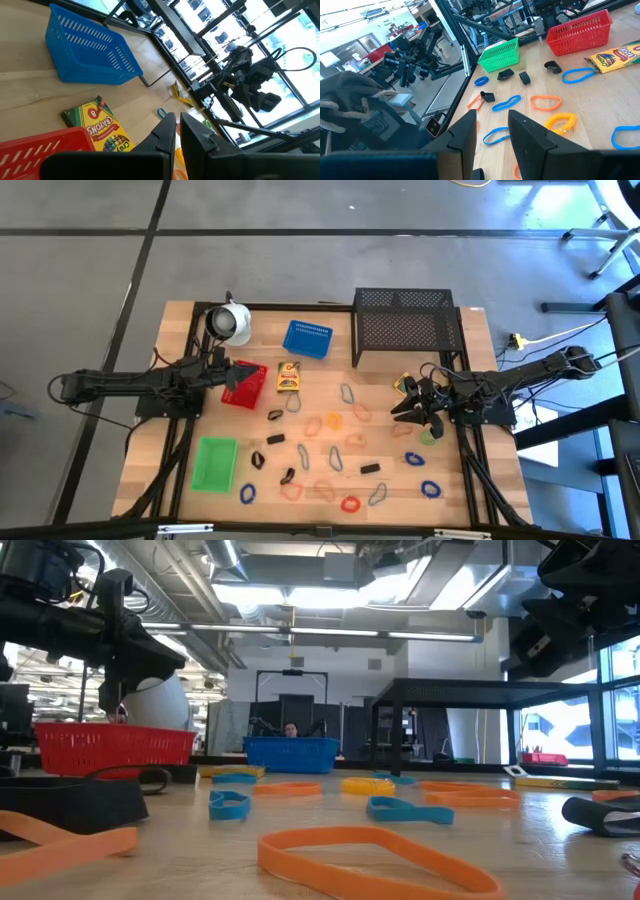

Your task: Pick & Place Office Desk Supplies

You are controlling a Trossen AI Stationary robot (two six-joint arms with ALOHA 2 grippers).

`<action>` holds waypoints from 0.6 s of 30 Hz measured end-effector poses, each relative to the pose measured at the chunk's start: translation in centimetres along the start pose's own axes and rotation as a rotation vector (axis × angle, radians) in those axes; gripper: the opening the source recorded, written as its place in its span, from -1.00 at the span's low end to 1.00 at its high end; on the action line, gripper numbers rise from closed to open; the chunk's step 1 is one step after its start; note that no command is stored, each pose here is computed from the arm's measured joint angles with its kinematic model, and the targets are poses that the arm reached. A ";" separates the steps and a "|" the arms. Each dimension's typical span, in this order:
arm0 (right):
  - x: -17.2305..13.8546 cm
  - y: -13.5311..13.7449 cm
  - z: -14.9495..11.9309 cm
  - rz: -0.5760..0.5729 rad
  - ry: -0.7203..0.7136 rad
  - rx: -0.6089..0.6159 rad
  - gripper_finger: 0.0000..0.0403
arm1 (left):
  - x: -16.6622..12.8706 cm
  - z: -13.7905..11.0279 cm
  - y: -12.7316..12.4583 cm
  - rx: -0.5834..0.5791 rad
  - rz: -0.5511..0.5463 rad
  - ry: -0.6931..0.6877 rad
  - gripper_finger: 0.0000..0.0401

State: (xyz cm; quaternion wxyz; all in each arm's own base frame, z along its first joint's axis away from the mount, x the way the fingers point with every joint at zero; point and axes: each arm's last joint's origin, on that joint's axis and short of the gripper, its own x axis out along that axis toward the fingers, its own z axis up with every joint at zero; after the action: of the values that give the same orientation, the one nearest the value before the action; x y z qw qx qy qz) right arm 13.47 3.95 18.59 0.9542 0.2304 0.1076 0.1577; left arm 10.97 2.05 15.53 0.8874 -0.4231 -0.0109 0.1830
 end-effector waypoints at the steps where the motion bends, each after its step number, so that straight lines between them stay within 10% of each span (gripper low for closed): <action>1: 0.0 0.0 0.0 0.000 0.000 0.000 -0.43 | 0.0 0.0 0.0 0.000 0.000 0.000 -0.91; 18: 0.0 -0.1 0.1 -0.025 -0.018 0.001 -0.43 | 0.0 0.0 0.0 0.000 0.001 0.000 -0.91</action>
State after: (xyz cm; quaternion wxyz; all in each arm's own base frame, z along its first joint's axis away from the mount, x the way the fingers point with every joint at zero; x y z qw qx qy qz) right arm 13.51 3.87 18.62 0.9570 0.2308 0.1018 0.1434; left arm 10.97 2.06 15.53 0.8873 -0.4230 -0.0110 0.1833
